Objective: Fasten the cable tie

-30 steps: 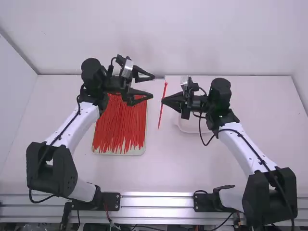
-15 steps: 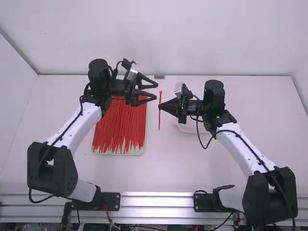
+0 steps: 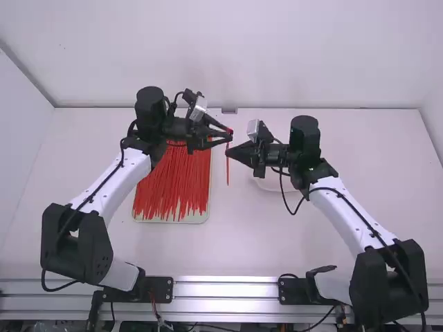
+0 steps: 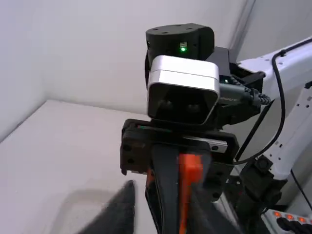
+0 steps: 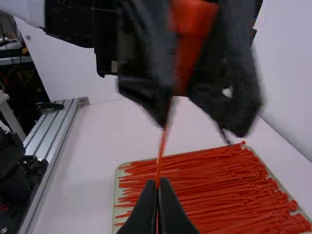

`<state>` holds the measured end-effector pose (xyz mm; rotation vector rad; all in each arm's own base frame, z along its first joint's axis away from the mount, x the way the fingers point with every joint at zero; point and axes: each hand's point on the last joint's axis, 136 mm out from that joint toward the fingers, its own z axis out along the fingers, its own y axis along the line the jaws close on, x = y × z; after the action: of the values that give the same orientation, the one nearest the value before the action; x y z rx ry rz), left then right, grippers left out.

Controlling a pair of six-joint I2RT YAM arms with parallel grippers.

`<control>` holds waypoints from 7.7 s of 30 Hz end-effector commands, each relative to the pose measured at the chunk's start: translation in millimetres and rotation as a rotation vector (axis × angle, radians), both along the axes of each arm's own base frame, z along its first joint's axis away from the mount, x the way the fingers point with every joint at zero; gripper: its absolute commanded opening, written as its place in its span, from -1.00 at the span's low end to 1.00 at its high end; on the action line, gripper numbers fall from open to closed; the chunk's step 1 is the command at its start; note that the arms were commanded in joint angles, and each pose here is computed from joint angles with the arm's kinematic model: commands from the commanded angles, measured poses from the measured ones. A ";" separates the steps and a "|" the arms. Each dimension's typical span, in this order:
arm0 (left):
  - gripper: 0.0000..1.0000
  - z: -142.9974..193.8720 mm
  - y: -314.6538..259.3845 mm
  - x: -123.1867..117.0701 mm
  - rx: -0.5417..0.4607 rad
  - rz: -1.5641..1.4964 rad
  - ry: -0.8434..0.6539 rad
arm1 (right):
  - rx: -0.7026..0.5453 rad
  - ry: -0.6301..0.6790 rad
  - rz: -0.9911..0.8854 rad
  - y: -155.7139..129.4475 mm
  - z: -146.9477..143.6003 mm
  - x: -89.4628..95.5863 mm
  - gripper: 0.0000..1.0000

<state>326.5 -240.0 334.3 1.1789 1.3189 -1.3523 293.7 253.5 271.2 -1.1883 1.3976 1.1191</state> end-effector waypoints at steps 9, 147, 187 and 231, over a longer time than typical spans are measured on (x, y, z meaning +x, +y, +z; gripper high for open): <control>-0.96 15.9 -2.7 1.0 -0.020 0.008 -0.024 | 0.010 -0.026 0.003 1.4 9.1 3.2 -0.58; 0.98 156.7 12.5 68.8 -0.206 0.470 0.072 | -0.420 -0.188 -1.767 -98.7 42.8 58.1 -1.00; 0.08 177.5 5.6 59.8 -0.281 0.446 0.055 | -0.439 -0.184 -1.617 -59.2 32.6 40.3 -1.00; -0.96 148.6 69.0 100.4 -0.194 0.628 0.089 | -0.471 -0.133 -0.883 10.0 24.9 22.2 0.47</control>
<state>430.8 -176.3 476.5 0.4592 1.4535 -1.0662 334.7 252.2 272.7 -0.6640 1.9322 -0.0288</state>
